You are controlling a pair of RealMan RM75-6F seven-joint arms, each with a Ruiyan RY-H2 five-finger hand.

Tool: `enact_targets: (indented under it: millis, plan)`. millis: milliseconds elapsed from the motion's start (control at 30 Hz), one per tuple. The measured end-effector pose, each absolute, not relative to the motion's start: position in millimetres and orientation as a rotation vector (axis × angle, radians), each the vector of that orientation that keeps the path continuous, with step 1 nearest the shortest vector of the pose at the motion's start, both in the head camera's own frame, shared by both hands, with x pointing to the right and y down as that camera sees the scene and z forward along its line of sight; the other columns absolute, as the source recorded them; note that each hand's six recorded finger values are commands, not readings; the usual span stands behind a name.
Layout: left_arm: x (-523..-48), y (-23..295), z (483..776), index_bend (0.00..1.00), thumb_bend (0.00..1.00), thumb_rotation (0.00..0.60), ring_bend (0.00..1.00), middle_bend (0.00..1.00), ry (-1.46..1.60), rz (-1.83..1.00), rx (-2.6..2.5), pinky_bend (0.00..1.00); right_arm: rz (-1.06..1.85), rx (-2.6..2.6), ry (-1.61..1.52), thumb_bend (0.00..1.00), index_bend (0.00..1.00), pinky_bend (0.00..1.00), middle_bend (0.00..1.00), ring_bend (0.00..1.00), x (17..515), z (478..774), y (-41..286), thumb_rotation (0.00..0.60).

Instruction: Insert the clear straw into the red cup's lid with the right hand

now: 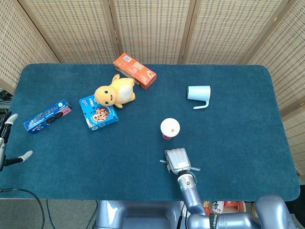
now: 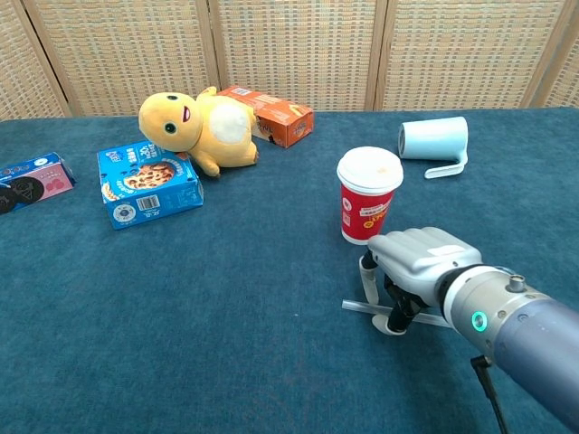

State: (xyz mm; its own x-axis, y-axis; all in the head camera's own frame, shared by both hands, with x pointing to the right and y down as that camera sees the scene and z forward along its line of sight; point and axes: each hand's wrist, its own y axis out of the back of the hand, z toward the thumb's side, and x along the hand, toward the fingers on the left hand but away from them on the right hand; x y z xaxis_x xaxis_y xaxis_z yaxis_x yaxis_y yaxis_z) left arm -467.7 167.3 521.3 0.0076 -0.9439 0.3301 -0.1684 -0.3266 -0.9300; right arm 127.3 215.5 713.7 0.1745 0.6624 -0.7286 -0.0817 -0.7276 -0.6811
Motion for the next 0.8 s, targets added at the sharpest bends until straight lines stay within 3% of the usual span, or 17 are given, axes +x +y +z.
enact_targets:
  millis: [267,800]
  plan:
    - [-467.0,167.3,521.1,0.0,0.0,0.6,0.0,0.0,1.173,-1.386,-1.567,0.0,1.631,-1.875,-0.512,0.42,0.55,0.76,0.89,0.75,131.4,715.5,220.9,0.6]
    - [-466.8,167.6,521.4,0.0,0.0,0.6,0.0,0.0,1.172,-1.387,-1.571,0.0,1.571,-1.91,-0.474,0.47,0.7,0.76,0.9,0.75,131.4,706.7,231.3,0.6]
